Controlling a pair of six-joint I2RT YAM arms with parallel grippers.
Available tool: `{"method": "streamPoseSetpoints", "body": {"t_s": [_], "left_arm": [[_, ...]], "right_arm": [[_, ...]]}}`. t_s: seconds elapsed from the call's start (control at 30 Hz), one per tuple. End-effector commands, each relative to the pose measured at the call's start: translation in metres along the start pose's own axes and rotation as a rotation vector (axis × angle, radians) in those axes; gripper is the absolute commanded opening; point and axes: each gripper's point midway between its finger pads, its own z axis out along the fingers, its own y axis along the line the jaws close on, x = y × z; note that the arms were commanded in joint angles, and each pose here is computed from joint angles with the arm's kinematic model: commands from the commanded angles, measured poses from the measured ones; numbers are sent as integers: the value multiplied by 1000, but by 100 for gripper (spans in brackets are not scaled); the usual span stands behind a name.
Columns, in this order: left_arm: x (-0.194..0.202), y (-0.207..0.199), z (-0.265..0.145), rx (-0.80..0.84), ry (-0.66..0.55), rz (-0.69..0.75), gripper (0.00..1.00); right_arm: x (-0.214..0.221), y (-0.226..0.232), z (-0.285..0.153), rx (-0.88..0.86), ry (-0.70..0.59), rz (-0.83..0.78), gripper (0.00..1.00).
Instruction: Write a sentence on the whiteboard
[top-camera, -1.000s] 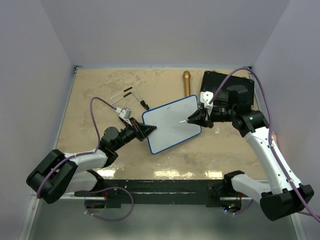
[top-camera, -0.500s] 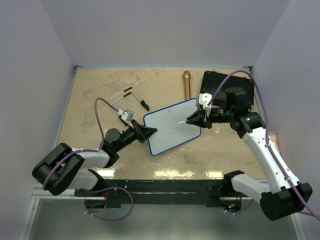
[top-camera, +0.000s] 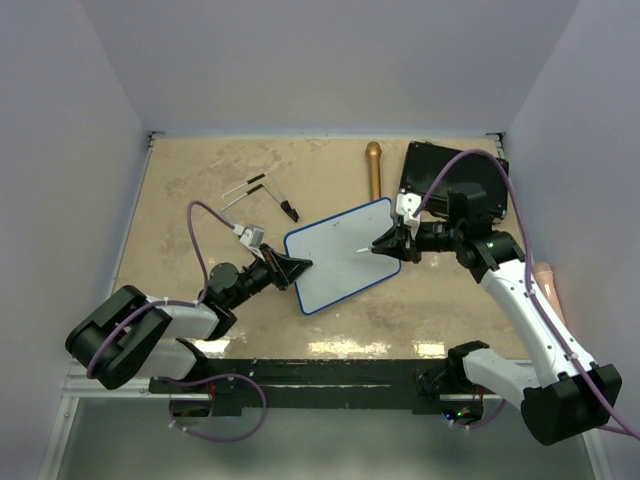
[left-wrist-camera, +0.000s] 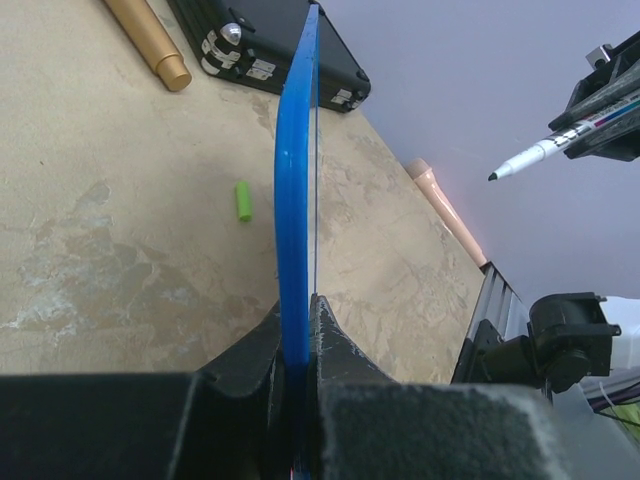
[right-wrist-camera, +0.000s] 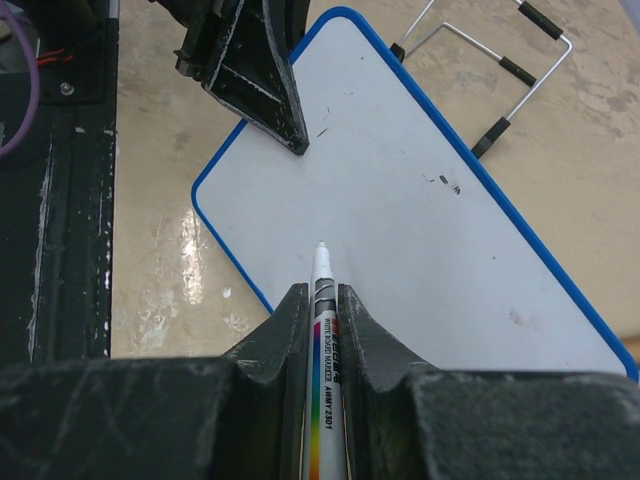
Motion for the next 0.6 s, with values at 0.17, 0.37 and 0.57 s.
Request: {"method": "streamPoseSetpoints", "body": {"t_s": [0.17, 0.37, 0.57], "left_arm": [[-30, -24, 0, 85, -147, 20, 0], [-29, -26, 0, 87, -153, 6, 0], [-33, -27, -3, 88, -181, -16, 0]], "right_arm": [[-10, 2, 1, 15, -64, -40, 0], [-8, 2, 2, 15, -66, -38, 0], [-7, 3, 3, 9, -70, -37, 0]]}}
